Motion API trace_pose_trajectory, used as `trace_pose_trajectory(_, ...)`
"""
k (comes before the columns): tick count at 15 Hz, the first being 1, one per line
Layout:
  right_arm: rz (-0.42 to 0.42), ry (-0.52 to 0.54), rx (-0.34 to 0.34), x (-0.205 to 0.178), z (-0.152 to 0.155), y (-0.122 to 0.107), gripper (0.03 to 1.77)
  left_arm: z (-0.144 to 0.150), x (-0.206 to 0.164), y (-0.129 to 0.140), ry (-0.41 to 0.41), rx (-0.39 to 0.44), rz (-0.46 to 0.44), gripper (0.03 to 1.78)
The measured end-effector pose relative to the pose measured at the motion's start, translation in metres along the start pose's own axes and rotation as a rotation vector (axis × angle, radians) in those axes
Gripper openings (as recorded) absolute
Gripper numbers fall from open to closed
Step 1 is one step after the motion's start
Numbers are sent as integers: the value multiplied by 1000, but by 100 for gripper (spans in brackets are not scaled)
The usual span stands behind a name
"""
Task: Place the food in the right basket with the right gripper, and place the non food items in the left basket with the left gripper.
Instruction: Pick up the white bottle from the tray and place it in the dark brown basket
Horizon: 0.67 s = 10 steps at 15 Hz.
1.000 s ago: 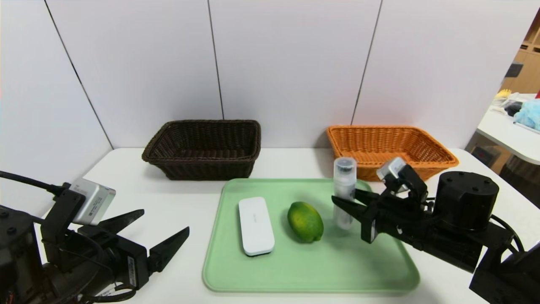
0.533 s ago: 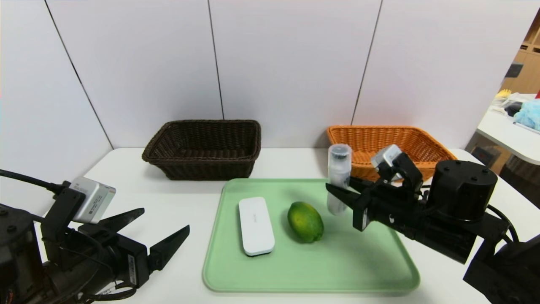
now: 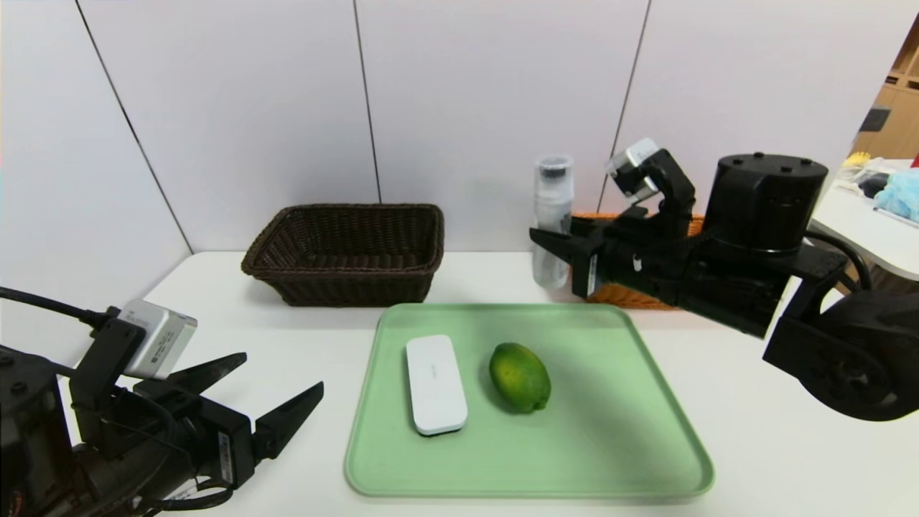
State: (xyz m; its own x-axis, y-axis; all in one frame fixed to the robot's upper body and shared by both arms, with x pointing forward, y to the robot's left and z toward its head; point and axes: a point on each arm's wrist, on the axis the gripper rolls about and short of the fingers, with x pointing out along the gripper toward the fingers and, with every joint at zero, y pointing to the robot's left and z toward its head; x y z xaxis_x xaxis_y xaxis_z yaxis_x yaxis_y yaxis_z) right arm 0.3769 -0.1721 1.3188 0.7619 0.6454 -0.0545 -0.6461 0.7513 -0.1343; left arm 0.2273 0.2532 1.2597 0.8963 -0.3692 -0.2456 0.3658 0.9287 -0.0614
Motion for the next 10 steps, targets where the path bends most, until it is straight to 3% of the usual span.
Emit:
trace_pose_trajectory(4, 34, -31, -45, 31, 26, 8, 51, -1, 0, 0, 3, 0, -1, 169)
trace_pose_trajectory(10, 74, -60, -78, 79, 42, 17, 51, -2, -1, 0, 5, 1, -2, 169)
